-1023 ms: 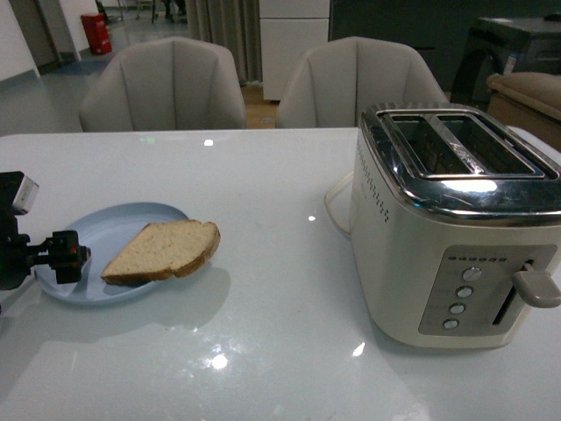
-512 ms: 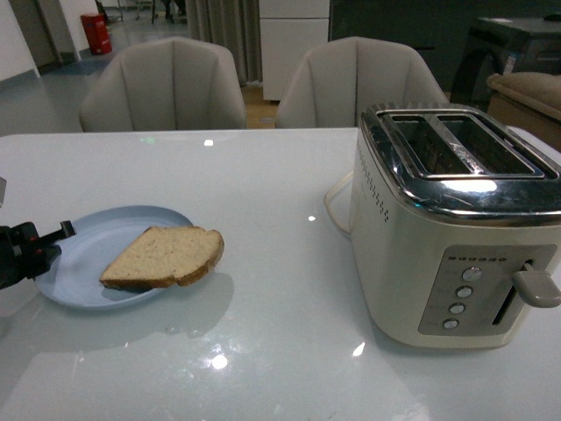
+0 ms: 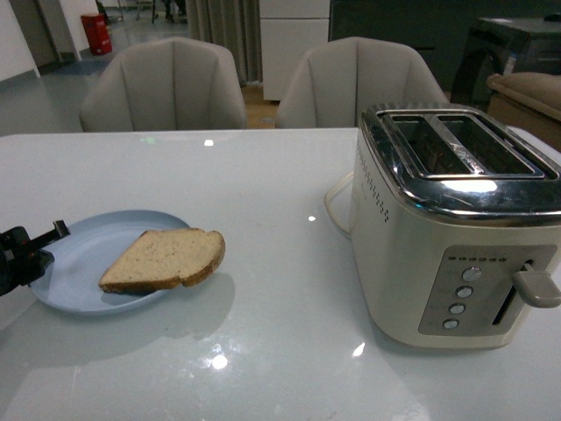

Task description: Left arm holds plate, right arm toasts bread

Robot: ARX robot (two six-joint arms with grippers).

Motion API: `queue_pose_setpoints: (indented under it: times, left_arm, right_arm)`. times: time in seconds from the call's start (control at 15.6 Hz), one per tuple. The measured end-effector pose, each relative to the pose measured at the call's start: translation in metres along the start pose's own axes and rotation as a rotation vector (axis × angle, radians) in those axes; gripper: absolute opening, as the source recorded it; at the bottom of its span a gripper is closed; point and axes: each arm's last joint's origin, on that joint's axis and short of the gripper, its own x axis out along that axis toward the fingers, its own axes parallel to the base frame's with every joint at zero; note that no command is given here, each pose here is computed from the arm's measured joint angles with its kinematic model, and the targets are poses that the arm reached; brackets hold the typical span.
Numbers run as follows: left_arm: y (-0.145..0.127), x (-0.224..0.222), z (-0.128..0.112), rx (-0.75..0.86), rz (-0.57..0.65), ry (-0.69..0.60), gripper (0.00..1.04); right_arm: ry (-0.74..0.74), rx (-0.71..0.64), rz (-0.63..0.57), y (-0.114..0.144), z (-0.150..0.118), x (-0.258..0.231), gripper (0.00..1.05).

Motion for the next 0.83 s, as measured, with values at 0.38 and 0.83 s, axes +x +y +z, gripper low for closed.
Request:
queue_pose_setpoints:
  times: [0.38,0.83]
  left_arm:
    - [-0.029,-0.049,0.002,-0.085,0.013,-0.014,0.03]
    - [-0.099,-0.122,0.037,-0.18,-0.026,-0.028,0.03]
  right_arm:
    - [0.0,0.0,0.0,0.0,0.0,0.0,0.98]
    - [0.0,0.0,0.0,0.0,0.0,0.0,0.98]
